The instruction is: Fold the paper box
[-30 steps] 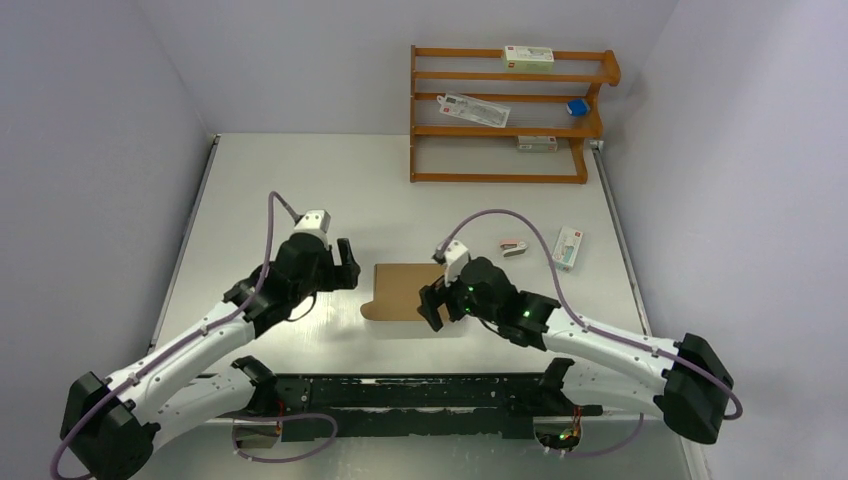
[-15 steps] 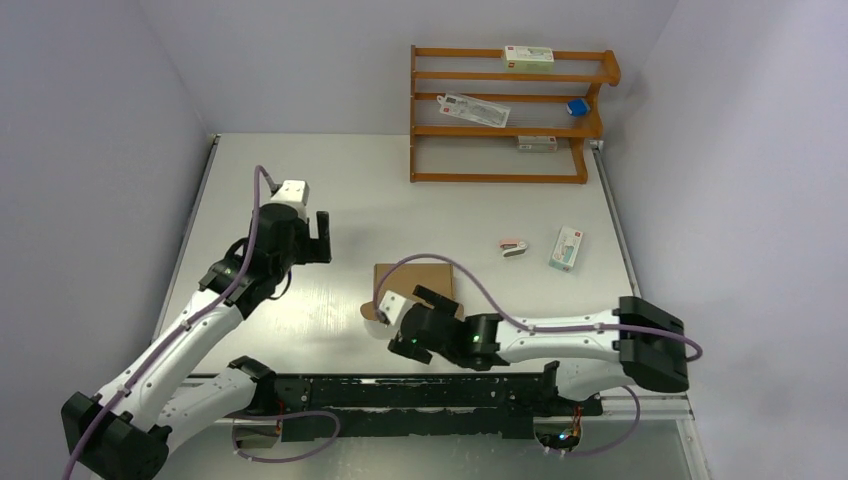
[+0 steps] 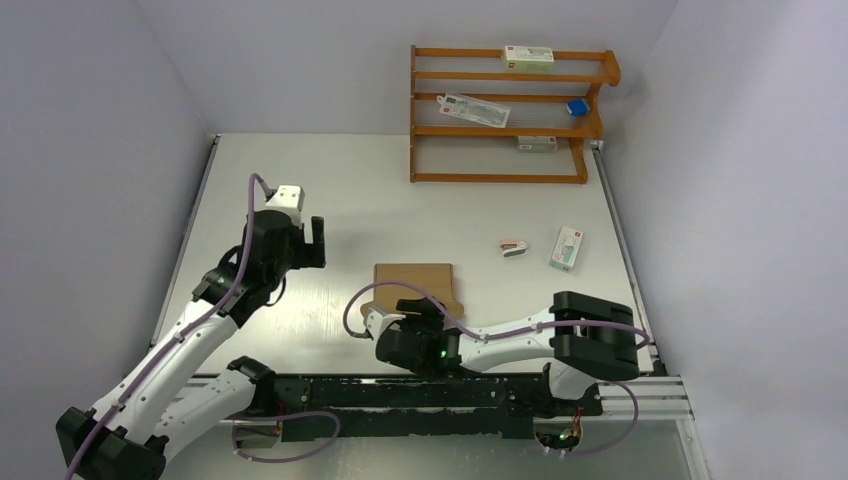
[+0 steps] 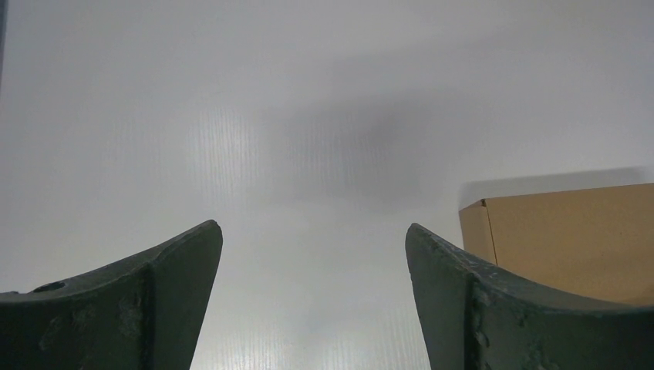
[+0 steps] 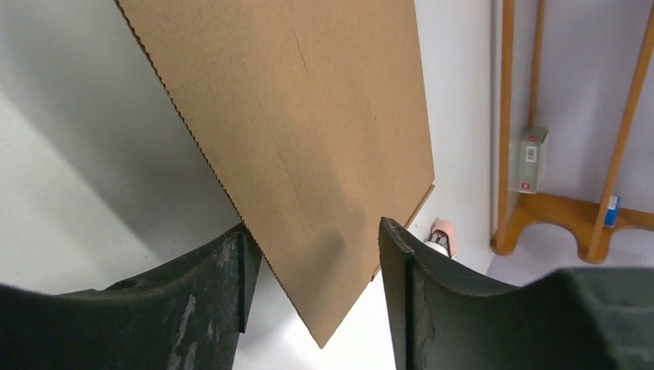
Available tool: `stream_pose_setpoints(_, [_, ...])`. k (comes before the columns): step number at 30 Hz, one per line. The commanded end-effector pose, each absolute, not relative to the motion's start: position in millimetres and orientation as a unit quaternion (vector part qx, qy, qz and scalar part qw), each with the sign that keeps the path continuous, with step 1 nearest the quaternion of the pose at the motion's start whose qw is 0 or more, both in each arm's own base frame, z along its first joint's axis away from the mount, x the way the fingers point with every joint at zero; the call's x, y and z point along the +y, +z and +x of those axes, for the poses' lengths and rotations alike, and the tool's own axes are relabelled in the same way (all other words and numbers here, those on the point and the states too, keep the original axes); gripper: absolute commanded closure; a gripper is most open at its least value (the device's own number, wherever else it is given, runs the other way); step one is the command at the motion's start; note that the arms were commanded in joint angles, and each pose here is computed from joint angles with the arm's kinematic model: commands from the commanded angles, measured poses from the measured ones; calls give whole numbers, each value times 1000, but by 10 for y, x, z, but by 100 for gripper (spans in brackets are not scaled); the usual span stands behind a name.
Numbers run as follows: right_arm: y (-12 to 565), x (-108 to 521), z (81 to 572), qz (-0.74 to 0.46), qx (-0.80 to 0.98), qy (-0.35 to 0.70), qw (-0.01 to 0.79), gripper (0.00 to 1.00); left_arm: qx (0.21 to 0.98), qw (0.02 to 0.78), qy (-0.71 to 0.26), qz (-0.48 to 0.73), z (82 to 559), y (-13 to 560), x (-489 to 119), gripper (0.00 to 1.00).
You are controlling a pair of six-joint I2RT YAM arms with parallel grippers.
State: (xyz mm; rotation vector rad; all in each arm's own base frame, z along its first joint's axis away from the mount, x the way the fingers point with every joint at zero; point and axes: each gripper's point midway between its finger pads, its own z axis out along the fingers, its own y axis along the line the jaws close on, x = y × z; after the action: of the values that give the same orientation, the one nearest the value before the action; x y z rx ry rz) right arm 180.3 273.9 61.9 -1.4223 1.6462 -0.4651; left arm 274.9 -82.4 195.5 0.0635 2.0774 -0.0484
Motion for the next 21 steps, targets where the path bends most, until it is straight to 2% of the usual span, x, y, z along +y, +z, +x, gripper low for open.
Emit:
stream_pose_setpoints(1, [652,2780,1873,-574,637,-221,465,42,861,508,-5,25,2751,1943,-750,7])
stream_pose_setpoints(5, [583,2750,1915,-586,620,-256,456,59,859,512,-2,19,2750,1966,-715,8])
stream_pose_setpoints(10, [643,2850,1890,-597,619,-235,453,91,856,516,-1,16,2748,1973,-698,8])
stream_pose_setpoints(12, [712,2885,1865,-602,623,-223,447,99,857,515,-1,14,2750,1967,-695,8])
stream_pose_setpoints(21, [1003,3037,1719,-628,643,-134,417,100,855,518,-3,10,2741,1979,-681,9])
